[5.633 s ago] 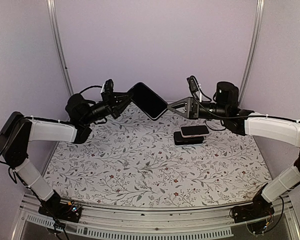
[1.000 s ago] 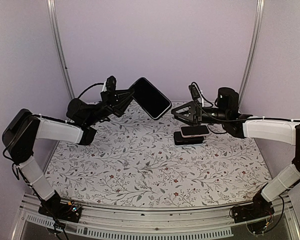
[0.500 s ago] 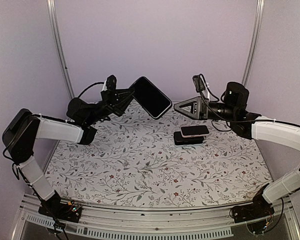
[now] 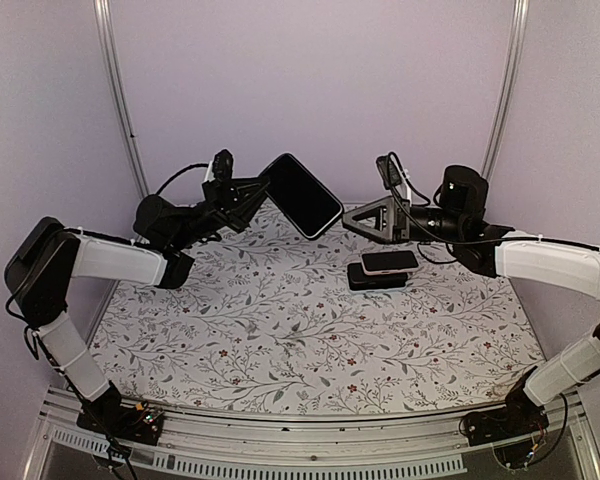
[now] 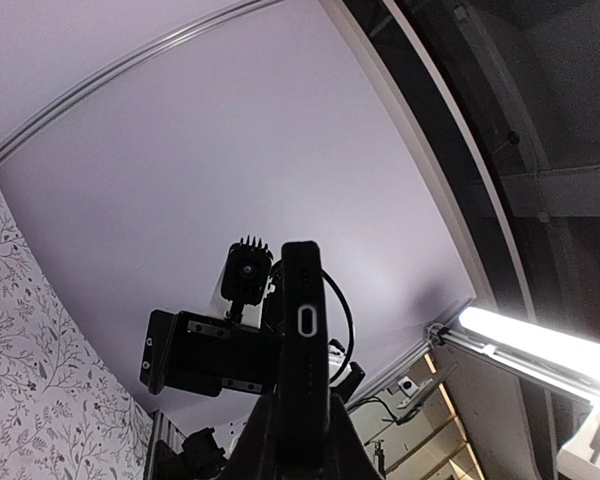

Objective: Take the phone out of the phone case
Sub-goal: Remove the bottom right corner of the phone case from the phone.

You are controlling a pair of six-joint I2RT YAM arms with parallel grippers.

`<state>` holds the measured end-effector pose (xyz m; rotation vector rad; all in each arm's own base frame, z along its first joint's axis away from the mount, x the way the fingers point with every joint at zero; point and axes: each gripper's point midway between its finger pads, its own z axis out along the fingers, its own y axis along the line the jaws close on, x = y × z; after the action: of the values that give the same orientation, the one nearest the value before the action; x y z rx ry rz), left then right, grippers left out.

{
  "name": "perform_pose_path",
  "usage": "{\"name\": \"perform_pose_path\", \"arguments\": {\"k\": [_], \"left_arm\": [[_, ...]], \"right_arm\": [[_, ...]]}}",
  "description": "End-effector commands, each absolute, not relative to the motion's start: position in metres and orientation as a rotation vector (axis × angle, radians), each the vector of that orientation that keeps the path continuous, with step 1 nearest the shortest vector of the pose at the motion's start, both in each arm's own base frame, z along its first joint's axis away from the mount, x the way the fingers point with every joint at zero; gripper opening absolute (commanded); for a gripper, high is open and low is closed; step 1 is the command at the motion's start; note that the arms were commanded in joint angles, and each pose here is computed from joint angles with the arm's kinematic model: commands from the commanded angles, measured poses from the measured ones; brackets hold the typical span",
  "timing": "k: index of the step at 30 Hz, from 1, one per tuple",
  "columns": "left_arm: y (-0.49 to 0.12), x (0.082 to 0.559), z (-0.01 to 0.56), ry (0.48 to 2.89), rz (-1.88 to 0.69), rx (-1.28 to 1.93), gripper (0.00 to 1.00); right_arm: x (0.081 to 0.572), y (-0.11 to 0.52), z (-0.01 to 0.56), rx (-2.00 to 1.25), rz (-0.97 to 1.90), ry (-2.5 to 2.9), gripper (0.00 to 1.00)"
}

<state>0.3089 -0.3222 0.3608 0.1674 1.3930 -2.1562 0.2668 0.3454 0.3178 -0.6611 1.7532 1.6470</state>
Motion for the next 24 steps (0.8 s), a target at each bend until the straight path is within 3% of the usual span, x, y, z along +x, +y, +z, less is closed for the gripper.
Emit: {"name": "perform_pose_path", "arguments": {"k": [1,24], "left_arm": [[-0.3220,0.2943,0.3879,1.283,-2.165,0.260,0.00],[-0.3251,0.2957,0.3857,1.308,-2.146,0.267,0.00]], "right_arm": [[0.2712,0.3488,0.3242,-0.647,1.645,1.741,0.99],[0.2690,0.3482,0.3309,-0.641,1.654,1.733,0.96]]}}
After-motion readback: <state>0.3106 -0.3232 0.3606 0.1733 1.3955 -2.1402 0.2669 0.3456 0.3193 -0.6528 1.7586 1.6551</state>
